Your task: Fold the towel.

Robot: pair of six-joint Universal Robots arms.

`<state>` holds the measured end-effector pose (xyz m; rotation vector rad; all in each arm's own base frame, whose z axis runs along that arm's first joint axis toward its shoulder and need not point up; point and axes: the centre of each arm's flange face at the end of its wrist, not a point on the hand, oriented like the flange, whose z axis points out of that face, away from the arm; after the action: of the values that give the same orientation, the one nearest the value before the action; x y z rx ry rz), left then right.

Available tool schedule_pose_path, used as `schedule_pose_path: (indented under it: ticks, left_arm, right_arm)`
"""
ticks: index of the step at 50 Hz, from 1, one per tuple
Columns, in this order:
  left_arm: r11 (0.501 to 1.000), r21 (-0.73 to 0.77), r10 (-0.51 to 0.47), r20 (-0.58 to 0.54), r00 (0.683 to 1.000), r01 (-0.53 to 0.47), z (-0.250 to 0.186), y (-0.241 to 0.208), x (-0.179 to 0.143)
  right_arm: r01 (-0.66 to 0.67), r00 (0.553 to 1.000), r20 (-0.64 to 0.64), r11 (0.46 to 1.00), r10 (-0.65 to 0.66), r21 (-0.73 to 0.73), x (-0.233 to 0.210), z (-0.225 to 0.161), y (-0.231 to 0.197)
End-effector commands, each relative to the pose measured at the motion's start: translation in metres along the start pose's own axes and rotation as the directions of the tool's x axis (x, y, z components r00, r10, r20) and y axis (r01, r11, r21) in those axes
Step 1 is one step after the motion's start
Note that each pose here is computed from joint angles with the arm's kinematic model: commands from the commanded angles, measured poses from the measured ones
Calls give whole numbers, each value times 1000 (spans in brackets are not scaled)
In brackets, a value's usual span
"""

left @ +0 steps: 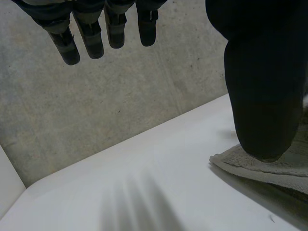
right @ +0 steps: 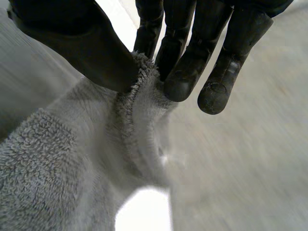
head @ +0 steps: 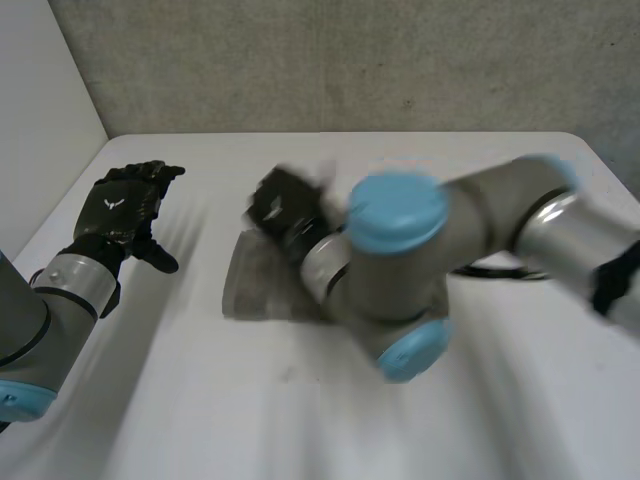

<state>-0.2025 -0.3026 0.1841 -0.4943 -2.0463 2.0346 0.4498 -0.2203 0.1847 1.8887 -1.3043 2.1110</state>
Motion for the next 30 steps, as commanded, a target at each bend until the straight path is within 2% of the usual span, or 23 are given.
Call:
schedule_pose_path:
  ticks: [1,6,8,9,11,12,13,14,16,17,19,20,21,22,24,30]
  left_arm:
    - [1000,0,0,-1,1000,0,0,0,0]
    - [1000,-4,-1,-6,1000,1,0,1,2]
    - [1000,-4,-1,-6,1000,1,0,1,2]
    - [1000,-7,-2,-8,1000,2,0,2,2]
    - [1000,-7,-2,-9,1000,2,-1,2,3]
    - [1000,-7,-2,-11,1000,2,-1,2,3]
    - [1000,-7,-2,-11,1000,2,-1,2,3]
    - [1000,-8,-2,-14,1000,2,-1,3,5]
    - [1000,-8,-2,-14,1000,2,-1,3,5]
    - [1000,-11,-3,-14,1000,2,-2,4,5]
    - [1000,-11,-3,-16,1000,2,-2,4,5]
    - [1000,-6,-2,-15,1000,1,-2,4,5]
    - [1000,-6,-2,-15,1000,1,-2,4,5]
    - [1000,-2,0,-13,1000,0,-1,4,5]
    - [1000,-2,0,-13,1000,0,-1,6,5]
    - [1000,3,1,-18,1000,-1,-1,7,7]
  right_arm:
    - [-14,988,156,998,3,66,-62,-2,-8]
    - [-54,983,179,997,43,56,-62,-9,-8]
    - [-133,982,134,991,129,23,-38,-16,-10]
    - [-134,982,134,991,130,23,-38,-16,-10]
    - [-267,961,59,962,270,-46,-6,-27,-1]
    - [-268,961,58,962,271,-46,-6,-27,-1]
    - [-346,938,5,934,347,-93,11,-34,14]
    - [-346,937,4,933,348,-93,12,-34,14]
    - [-487,874,-88,857,479,-168,35,-50,44]
    - [-487,873,-88,857,479,-168,35,-50,44]
    - [-591,806,-149,774,572,-228,43,-68,71]
    - [-592,806,-149,773,573,-228,43,-68,71]
    - [-625,781,-175,737,600,-259,44,-77,85]
    - [-625,780,-175,736,600,-260,44,-77,86]
    - [-646,762,-213,694,612,-318,41,-89,109]
    - [-629,772,-224,661,595,-410,24,-96,136]
